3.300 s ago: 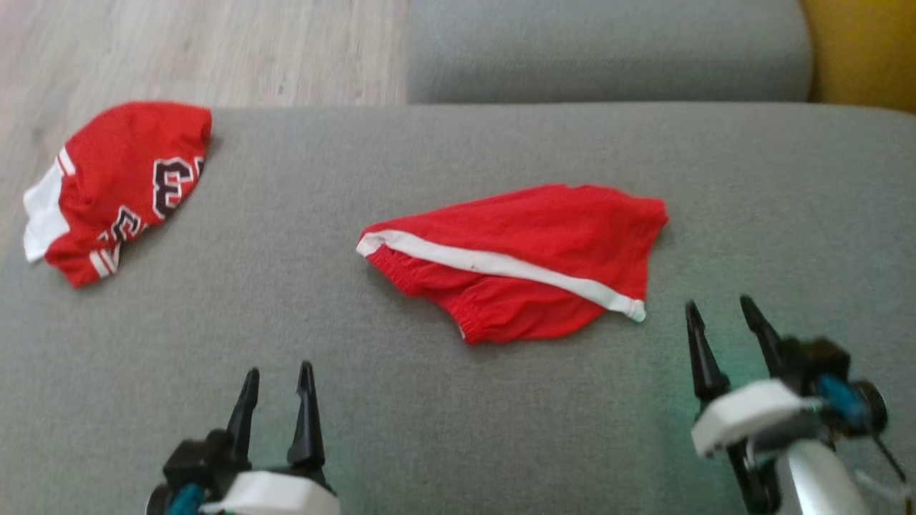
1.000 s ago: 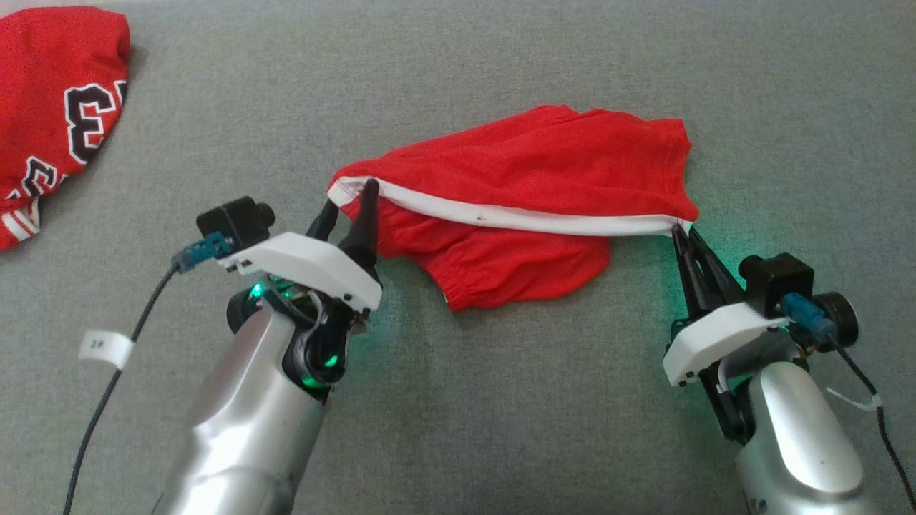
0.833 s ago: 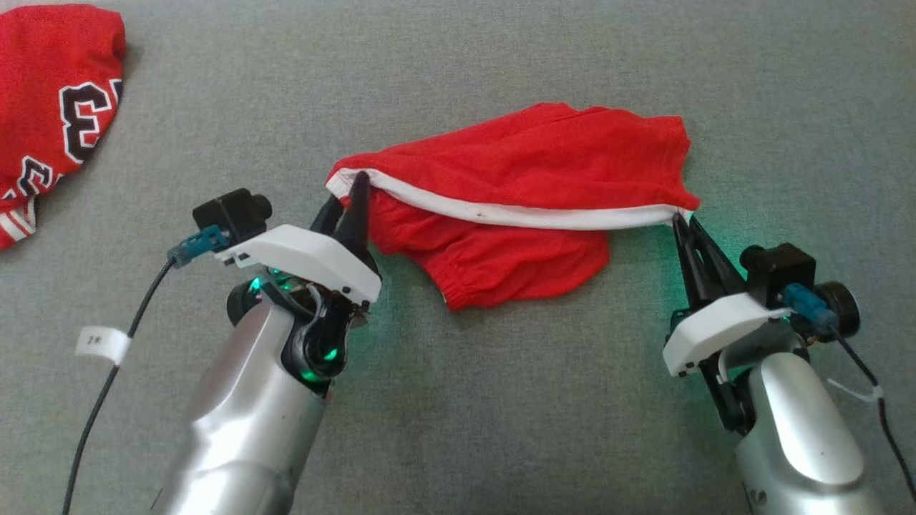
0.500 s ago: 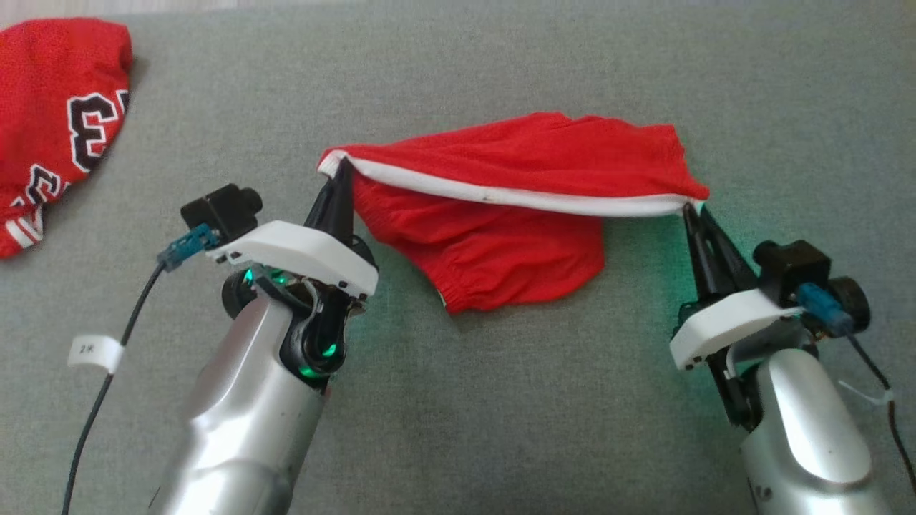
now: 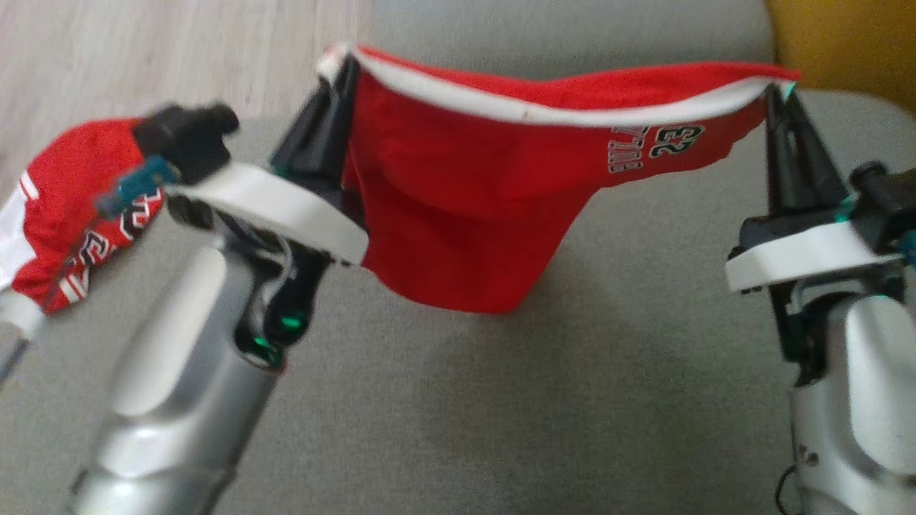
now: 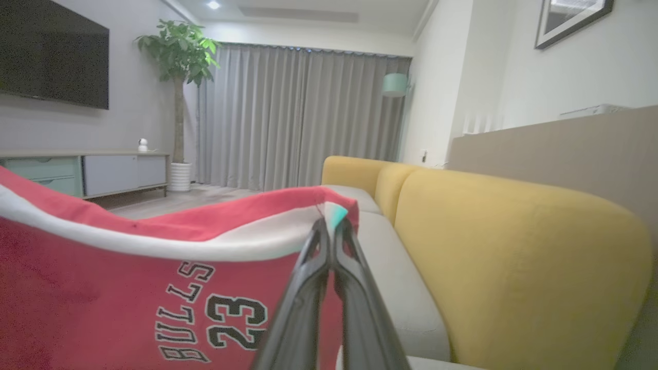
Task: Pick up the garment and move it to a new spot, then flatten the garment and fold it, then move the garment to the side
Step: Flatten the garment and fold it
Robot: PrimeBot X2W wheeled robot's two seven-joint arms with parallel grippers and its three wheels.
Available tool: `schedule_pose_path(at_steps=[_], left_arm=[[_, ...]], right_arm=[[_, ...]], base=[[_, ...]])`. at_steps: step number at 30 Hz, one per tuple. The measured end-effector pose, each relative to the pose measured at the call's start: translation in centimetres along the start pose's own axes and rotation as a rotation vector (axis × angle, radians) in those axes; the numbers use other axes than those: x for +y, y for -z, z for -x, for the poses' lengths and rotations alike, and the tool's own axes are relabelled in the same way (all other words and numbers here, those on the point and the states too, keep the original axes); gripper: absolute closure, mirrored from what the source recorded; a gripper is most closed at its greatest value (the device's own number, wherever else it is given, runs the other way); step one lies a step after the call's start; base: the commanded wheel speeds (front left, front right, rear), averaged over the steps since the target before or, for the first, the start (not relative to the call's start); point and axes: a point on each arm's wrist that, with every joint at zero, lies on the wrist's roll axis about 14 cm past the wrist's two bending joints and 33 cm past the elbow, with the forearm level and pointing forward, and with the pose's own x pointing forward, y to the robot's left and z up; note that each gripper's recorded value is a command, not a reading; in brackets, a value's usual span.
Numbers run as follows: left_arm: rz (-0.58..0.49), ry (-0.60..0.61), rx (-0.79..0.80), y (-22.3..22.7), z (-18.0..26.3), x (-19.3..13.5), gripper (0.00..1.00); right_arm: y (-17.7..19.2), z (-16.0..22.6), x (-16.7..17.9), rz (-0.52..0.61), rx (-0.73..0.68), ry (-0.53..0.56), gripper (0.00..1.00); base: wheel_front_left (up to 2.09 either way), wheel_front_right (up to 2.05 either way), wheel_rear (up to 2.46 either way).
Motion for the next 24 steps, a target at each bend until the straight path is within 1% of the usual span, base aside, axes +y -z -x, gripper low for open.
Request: schedule_pose_path(at_steps=[3,5,7,9,11,12,14,18,21,24], left_arm=[[-0.105,0.088,-0.081,-5.0,0.5,-3.5,1.0],[-0.154,0.146,-0.124,-7.7,0.7,-5.8,1.0],[-0.193,0.188,-0.139,-9.1,0.6,-7.3,1.0],[-0.221,0.192,-0.131,-9.5,0.1,-7.5,1.0],[-0.262,0.181,-0.111,-9.2,-0.4,-6.9,1.0],[-0.266,0.173,-0.1,-8.9,-0.9,-6.5,1.0],[-0.265,0.156,-0.076,-8.2,-2.0,-5.5,1.0],[-0.282,0.122,-0.047,-6.8,-5.2,-3.0,1.0],[-0.316,0.116,-0.078,-6.7,-8.0,-1.4,1.0],[-0.308,0.128,-0.146,-7.2,-10.6,-0.4,1.0]], right_arm=[[-4.8,0.7,-0.7,0.034,-0.092,0.019,1.0],[-7.6,1.0,-1.3,0.062,-0.144,0.032,1.0],[-9.9,1.1,-2.1,0.092,-0.182,0.046,1.0],[-11.0,0.8,-2.7,0.117,-0.189,0.054,1.0],[-10.8,0.3,-3.1,0.112,-0.171,0.054,1.0],[-10.3,-0.2,-3.3,0.111,-0.148,0.054,1.0],[-8.7,-1.3,-3.8,0.12,-0.091,0.055,1.0],[-5.8,-4.5,-4.5,0.102,-0.015,0.053,1.0],[-5.3,-7.6,-5.1,0.112,-0.029,0.057,1.0],[-5.9,-10.5,-5.2,0.153,-0.082,0.057,1.0]], base=[[0.0,0.0,0.0],[0.0,0.0,0.0],[0.0,0.0,0.0],[0.0,0.0,0.0],[0.0,0.0,0.0],[0.0,0.0,0.0],[0.0,0.0,0.0],[0.0,0.0,0.0],[0.0,0.0,0.0],[0.0,0.0,0.0]])
